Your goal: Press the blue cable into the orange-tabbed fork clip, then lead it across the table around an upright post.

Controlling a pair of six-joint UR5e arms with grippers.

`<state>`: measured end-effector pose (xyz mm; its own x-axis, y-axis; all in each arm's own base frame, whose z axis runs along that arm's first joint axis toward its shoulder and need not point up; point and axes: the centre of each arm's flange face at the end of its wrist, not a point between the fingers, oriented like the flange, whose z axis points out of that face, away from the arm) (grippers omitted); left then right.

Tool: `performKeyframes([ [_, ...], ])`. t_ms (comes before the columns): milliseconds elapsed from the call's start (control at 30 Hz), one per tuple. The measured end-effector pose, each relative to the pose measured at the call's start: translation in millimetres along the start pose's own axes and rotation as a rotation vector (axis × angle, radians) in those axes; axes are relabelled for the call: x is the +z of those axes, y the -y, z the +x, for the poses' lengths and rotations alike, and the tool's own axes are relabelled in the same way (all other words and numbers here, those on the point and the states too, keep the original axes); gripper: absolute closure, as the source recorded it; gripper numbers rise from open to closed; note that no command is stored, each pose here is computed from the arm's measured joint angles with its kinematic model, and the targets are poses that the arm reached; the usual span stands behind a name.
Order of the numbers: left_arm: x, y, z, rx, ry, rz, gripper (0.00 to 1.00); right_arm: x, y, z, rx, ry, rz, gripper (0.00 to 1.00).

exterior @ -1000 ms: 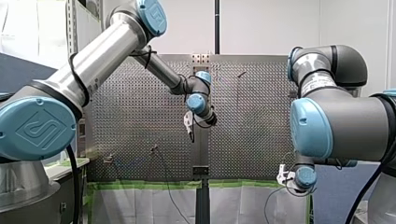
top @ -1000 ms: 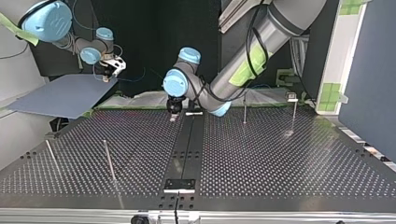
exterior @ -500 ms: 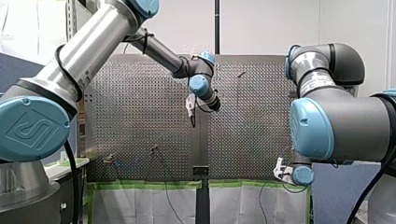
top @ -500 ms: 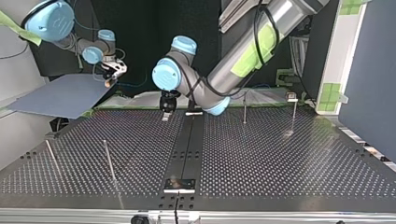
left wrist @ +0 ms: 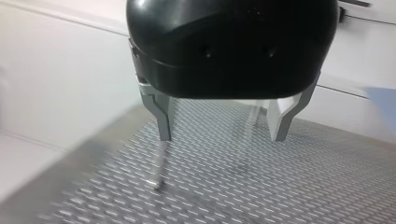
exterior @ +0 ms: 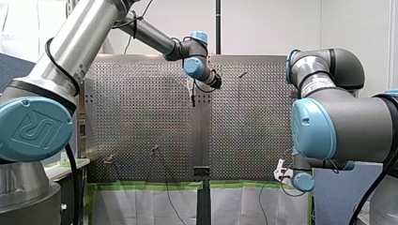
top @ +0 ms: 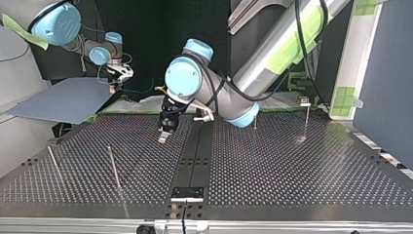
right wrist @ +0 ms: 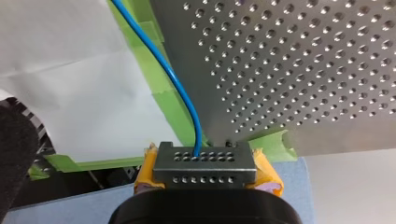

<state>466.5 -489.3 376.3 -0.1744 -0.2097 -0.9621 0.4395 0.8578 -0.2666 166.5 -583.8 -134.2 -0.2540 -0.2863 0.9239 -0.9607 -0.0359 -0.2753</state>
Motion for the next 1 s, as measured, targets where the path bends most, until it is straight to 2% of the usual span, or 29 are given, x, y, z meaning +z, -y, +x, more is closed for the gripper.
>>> performKeyframes([
  [300, -12.4, -2.7, -56.0, -0.058, 0.082, 0.069, 0.01, 1.4, 1.9, 0.8, -0.006, -0.008, 0.005, 1.00],
  [567, -20.7, -12.3, -109.2, -0.106, 0.162, 0.112, 0.01, 1.8, 3.6, 0.7, -0.013, -0.009, 0.002, 1.00],
  [733, -26.6, -0.4, -133.3, -0.134, 0.171, 0.166, 0.01, 1.9, 4.3, 0.7, -0.017, -0.008, -0.002, 1.00],
  [1000, -29.5, 24.6, -153.9, -0.122, 0.189, 0.264, 0.01, 1.7, 5.9, 0.3, -0.023, -0.004, -0.003, 1.00],
])
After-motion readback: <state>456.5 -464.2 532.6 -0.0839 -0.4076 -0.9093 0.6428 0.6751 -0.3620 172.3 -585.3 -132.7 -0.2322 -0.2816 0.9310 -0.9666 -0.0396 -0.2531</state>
